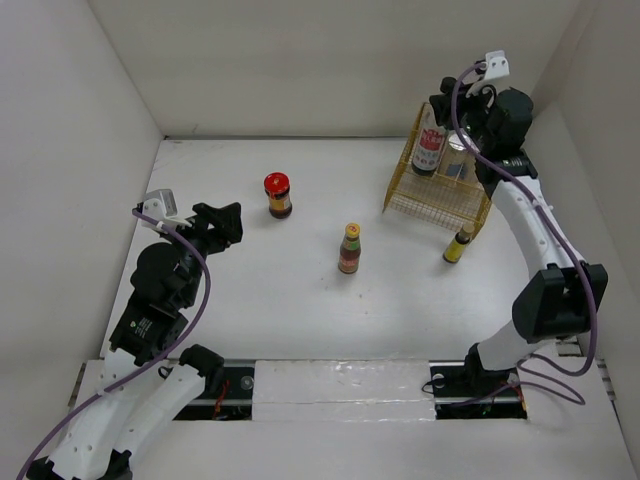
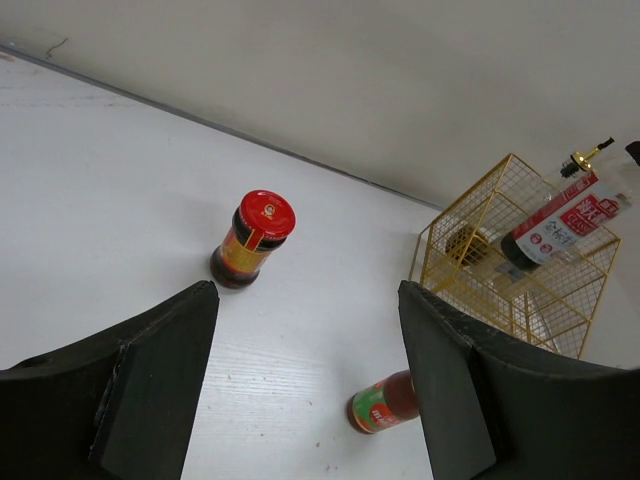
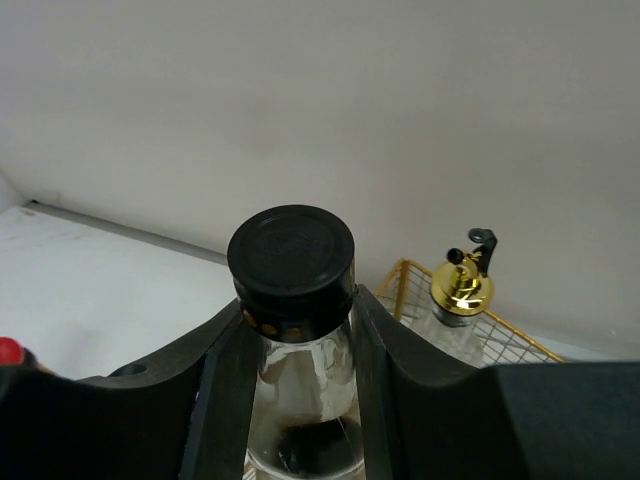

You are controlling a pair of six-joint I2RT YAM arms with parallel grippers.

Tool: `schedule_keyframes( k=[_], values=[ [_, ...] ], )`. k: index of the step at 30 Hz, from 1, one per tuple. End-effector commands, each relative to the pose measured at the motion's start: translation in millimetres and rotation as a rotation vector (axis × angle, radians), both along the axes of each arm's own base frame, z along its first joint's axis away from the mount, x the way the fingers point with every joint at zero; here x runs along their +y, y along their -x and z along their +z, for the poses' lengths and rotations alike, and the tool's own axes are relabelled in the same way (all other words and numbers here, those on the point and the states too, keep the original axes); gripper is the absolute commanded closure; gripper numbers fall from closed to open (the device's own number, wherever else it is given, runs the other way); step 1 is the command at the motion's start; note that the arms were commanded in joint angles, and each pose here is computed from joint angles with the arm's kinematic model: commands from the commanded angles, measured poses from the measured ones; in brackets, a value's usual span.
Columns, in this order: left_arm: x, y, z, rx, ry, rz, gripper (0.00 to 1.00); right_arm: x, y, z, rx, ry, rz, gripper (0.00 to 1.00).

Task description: Organize the condiment bottles

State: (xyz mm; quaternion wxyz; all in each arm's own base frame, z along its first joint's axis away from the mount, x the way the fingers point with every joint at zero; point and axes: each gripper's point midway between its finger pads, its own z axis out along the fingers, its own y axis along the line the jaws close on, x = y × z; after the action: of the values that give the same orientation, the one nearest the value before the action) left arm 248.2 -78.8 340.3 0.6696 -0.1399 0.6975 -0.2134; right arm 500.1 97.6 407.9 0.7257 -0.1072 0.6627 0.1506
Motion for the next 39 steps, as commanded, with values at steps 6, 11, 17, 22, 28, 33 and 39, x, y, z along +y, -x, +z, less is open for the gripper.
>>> schedule_keyframes(
  k=[6,11,17,22,28,33,39],
  values=[
    [-1,-4,7,-0.029,0.001,-0.001,0.32,-26,-11,86,-0.242,-0.018,-0.087,0.90],
    [-1,-4,7,-0.030,-0.009,-0.001,0.32,-29,-21,86,-0.246,-0.024,-0.110,0.90],
    [-1,-4,7,-0.030,-0.009,-0.001,0.32,-32,-30,56,-0.236,-0.012,-0.144,0.92],
    [-2,-6,5,-0.022,-0.013,-0.001,0.32,-30,-39,3,-0.177,-0.009,-0.159,0.92],
    [-3,-8,3,-0.014,-0.017,-0.001,0.32,-19,-46,-28,-0.122,-0.001,-0.139,0.93],
    [-3,-8,3,-0.014,-0.017,-0.001,0.32,-12,-53,-66,-0.049,-0.009,-0.126,0.89],
    [-3,-8,3,-0.014,-0.017,-0.001,0.32,-15,-54,-91,-0.003,-0.024,-0.144,0.53]
  ],
)
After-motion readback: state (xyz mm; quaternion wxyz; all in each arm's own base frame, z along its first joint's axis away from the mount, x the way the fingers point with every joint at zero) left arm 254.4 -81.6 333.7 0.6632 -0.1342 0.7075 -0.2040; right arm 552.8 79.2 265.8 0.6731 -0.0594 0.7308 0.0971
